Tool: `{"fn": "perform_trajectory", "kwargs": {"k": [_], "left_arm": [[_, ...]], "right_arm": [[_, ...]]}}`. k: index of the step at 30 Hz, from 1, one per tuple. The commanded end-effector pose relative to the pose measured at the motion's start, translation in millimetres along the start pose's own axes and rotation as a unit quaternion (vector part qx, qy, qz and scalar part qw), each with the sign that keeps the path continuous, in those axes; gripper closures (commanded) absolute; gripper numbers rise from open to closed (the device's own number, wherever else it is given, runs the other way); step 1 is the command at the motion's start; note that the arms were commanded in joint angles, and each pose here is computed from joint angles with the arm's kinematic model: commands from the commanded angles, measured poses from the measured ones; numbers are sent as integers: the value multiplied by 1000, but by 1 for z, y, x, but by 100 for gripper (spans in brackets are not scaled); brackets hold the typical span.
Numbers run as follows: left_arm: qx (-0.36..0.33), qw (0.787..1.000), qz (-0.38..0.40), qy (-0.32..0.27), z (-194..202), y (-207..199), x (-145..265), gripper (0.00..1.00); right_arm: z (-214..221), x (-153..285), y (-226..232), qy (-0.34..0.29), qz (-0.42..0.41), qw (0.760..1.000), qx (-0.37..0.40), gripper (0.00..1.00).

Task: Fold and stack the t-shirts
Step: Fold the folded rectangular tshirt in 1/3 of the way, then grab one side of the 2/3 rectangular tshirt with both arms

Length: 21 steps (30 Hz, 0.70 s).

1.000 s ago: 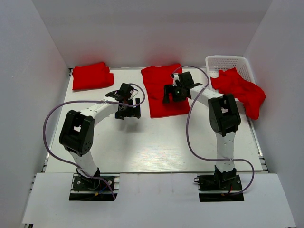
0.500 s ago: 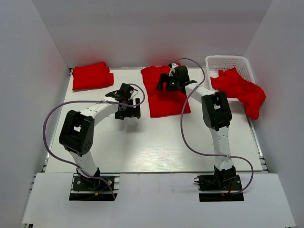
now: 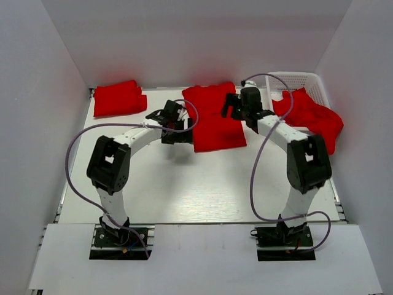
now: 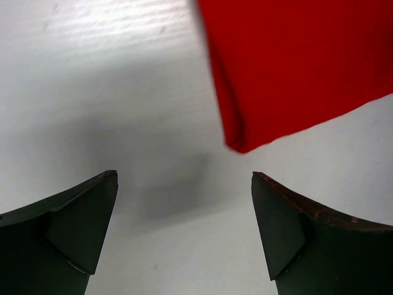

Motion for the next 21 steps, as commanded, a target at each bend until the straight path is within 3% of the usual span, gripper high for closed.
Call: {"fn": "perform_trajectory", "kwargs": {"k": [1,2,7,17,21], "left_arm": [[-33,999,40,-14,-13,-30,-13,0],[-33,999,39,-13,-15,-32,-17,0],[-59,998,-11,-14,-10,-40,-38,0],[-64,997,-43,-23,-7,-38,-58,0],[-64,996,-53,-17,-5,-35,-65,8]], "right_arm": [[21,33,-44,45,146,988,-8,10],[44,42,-52,97,168,981,-5,10],[88,58,-76,204,210,956,-15,10],[115,47,-79,253,163,953,-35,10],[122,42,-77,262,146,953,-39,13]]}}
Point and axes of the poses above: each gripper's point midway between its finger pads, its own x axis back along the fingers, its own y axis along the line the jaws close on, z = x × y, the point moved 5 cm from there along x, back along the fingers, and after that the axes turned 12 degrees about x, right-handed, at the moved point
